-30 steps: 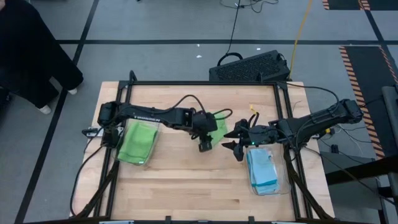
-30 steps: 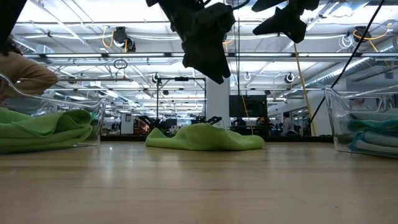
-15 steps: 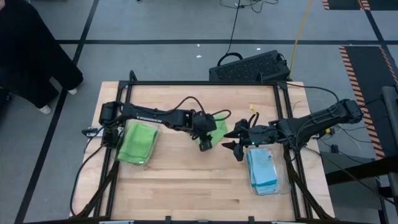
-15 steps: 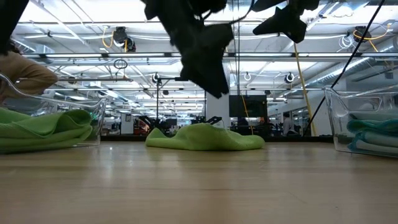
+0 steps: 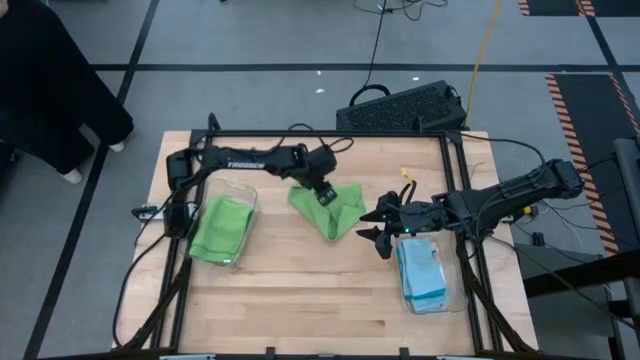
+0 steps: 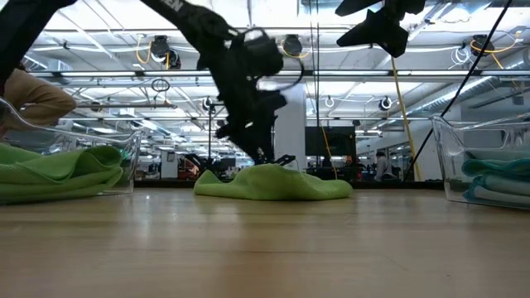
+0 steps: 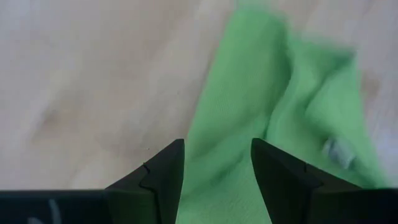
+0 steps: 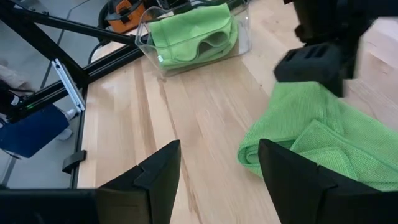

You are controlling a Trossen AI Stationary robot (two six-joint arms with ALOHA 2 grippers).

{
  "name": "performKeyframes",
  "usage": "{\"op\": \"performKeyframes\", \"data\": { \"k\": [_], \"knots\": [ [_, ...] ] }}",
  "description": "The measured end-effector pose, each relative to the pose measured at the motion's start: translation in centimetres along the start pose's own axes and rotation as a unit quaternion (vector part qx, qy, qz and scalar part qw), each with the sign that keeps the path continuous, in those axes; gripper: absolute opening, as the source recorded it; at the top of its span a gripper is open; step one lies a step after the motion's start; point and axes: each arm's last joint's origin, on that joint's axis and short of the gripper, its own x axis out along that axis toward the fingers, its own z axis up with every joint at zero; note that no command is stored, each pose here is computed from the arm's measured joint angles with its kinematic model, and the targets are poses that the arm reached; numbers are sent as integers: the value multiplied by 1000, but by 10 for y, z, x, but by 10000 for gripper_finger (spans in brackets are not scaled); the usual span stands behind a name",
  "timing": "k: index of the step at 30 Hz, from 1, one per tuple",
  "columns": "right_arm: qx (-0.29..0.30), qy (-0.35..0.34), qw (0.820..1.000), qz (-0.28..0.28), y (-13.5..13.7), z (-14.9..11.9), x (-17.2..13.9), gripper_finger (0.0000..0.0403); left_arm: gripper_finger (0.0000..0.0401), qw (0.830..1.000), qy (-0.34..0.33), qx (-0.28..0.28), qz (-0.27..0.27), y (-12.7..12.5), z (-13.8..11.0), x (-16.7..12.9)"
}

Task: Sort microfiber towel by color & place in baskets
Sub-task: Fold the green microfiber towel

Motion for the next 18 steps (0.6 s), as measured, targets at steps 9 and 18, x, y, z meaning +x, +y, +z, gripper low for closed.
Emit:
{"op": "performKeyframes", "data": {
  "k": [9,18],
  "knots": [
    [0,0,1000,0,0,0,0,208,271,986,115,103,-63,38,-12,6],
    [0,0,1000,0,0,0,0,208,364,952,194,233,-35,60,-24,0]
  ]
}}
